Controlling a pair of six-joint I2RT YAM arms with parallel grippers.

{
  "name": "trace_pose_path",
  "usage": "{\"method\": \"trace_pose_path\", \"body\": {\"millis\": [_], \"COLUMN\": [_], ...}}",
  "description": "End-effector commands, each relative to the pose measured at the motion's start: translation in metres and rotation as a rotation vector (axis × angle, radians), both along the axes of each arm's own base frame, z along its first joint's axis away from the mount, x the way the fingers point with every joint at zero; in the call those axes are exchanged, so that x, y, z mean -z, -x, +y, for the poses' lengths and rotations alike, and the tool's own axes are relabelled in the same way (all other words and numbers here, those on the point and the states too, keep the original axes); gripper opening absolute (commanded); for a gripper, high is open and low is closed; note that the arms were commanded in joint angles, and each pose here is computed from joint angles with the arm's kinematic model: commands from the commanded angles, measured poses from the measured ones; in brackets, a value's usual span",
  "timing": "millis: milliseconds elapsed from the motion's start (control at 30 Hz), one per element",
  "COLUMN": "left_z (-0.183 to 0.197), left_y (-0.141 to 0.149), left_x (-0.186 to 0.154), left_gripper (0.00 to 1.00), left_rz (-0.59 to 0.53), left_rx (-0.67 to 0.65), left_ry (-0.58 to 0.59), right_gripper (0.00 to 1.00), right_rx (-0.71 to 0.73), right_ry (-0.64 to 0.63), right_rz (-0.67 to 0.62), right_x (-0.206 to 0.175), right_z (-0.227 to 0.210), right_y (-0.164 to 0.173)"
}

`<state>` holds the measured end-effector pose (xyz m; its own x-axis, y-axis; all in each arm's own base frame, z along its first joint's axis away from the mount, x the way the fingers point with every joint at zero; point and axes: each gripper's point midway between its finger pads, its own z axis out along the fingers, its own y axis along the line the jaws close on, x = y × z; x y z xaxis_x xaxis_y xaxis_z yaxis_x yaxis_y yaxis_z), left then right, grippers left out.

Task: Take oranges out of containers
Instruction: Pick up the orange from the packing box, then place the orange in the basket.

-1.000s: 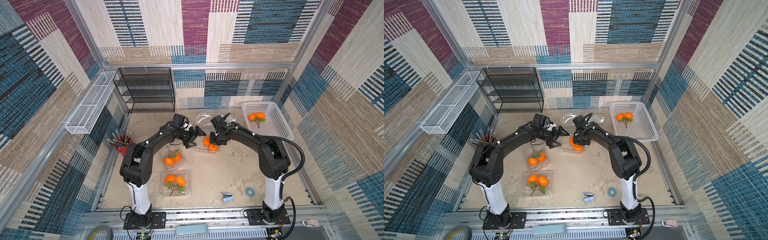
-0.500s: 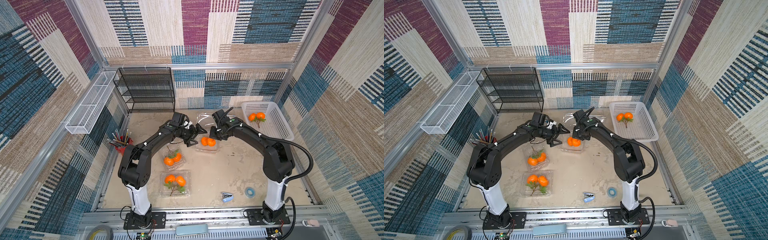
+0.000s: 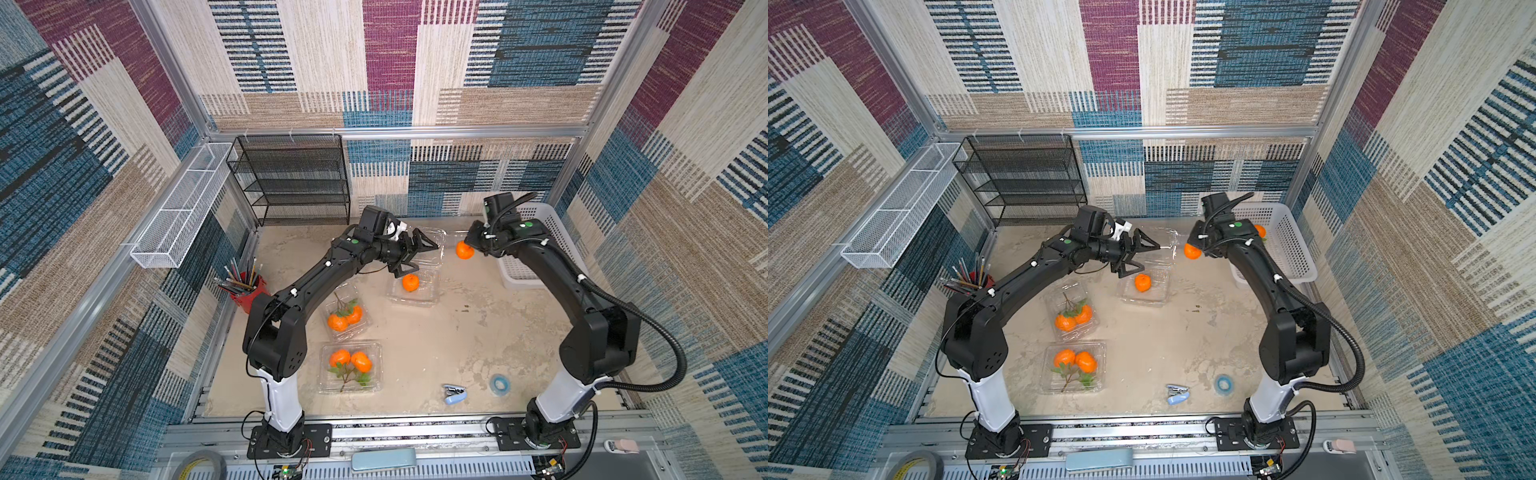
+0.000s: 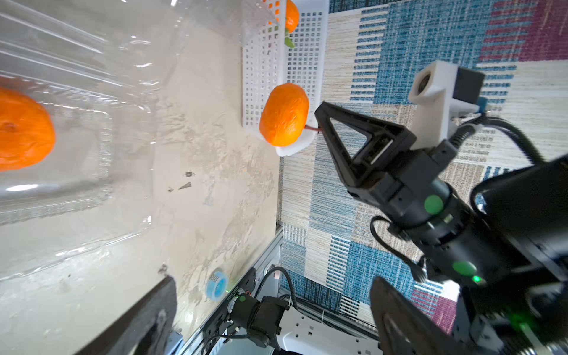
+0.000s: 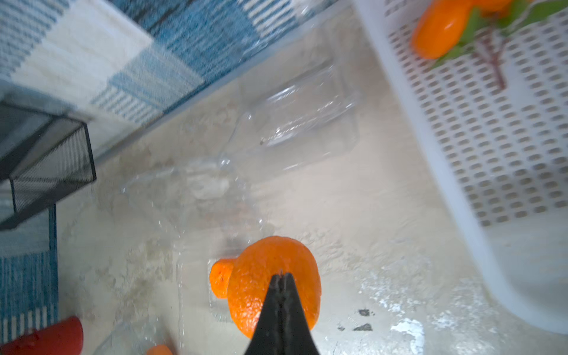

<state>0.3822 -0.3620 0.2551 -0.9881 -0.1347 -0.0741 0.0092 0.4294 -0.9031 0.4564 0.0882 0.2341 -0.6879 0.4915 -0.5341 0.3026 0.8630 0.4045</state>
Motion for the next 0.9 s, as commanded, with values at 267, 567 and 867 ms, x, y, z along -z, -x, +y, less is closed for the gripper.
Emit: {"method": "trace_pose_path", "body": {"millis": [267,567,867], "left_z": [-0.064,-0.08,-0.082], "left_y": [0.021,0.022,0.024], "left_x": [-0.01,0.008,0.023], "left_gripper": [0.99,0.99,0.99], "left_rz": [0.04,0.081,0.118], "left_rx": [0.106,0.125,0.144], "left_ry": [0.034,0.013,-0.035], "right_gripper": [0.0,0.0,0.03], "right_rx": [0.278,0.361,0.356], "right_ry": [-0.127,-0.124,-0.125], "right_rz": [-0.067,0.032,0.137], "right_x": [0.011,0.076,0.132], "right_z": [-0.123,-0.174,-0.184], "right_y": [-0.019,-0.034,-0.036]}}
